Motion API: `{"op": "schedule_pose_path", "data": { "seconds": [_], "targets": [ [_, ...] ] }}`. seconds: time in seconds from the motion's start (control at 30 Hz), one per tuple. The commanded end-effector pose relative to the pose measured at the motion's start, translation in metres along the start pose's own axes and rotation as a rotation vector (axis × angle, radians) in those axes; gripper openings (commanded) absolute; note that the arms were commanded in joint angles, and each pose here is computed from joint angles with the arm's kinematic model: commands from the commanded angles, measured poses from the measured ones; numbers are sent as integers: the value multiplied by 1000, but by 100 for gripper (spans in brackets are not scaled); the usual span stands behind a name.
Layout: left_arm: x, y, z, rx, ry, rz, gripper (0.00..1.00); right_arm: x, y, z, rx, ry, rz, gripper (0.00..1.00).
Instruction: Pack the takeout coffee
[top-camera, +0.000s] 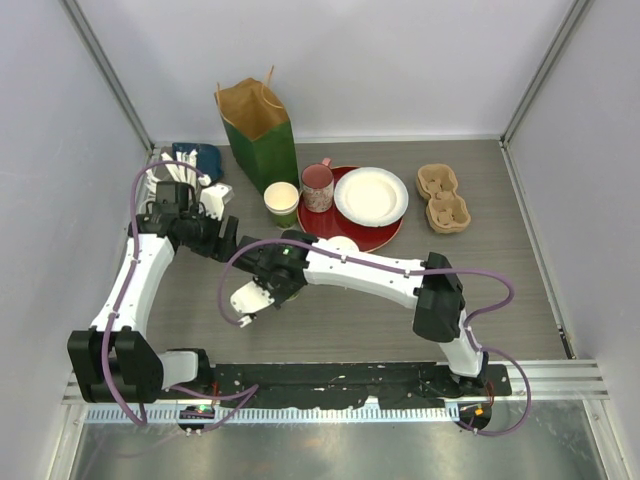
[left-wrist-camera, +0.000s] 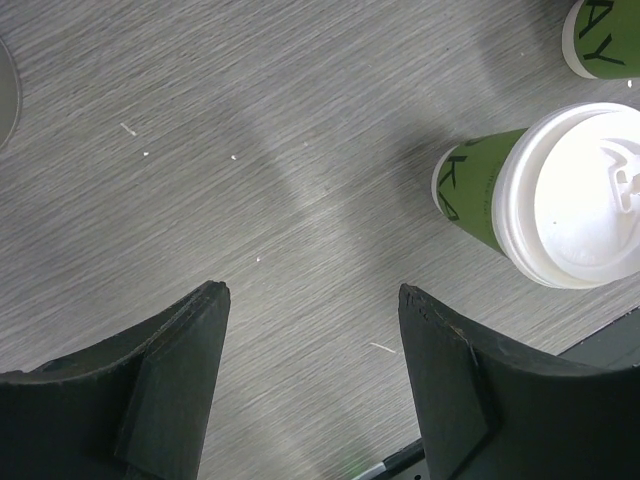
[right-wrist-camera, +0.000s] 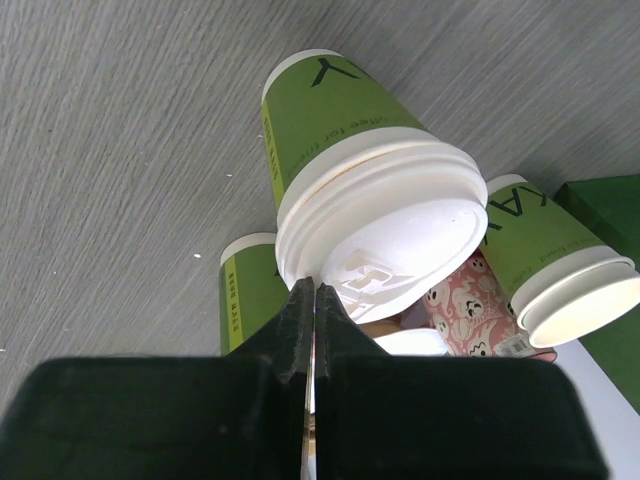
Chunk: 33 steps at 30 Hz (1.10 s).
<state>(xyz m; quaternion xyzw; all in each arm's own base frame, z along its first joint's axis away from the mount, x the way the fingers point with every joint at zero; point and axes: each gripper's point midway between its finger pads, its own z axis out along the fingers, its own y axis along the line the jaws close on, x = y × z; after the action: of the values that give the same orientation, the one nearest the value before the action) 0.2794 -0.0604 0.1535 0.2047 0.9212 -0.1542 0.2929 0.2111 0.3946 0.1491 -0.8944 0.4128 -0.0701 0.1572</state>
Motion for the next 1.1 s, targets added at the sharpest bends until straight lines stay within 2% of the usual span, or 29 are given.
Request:
{"op": "schedule_pose_path", "data": {
  "seconds": [0.0, 0.17, 0.5, 1.07],
  "targets": [
    [-8, -2, -2, 13, -45, 29, 73, -2, 1, -5, -1, 29, -49, 1],
    [-7, -4, -1, 23, -40, 28, 73, 0, 2, 2, -5, 72, -62, 1],
    [-9, -4, -1, 29, -40, 31, 73, -7, -7, -11, 34, 74, -90, 1],
    [-11, -4, -2, 32, -43, 34, 73, -4, 3, -2, 1, 103, -105, 1]
  ]
}}
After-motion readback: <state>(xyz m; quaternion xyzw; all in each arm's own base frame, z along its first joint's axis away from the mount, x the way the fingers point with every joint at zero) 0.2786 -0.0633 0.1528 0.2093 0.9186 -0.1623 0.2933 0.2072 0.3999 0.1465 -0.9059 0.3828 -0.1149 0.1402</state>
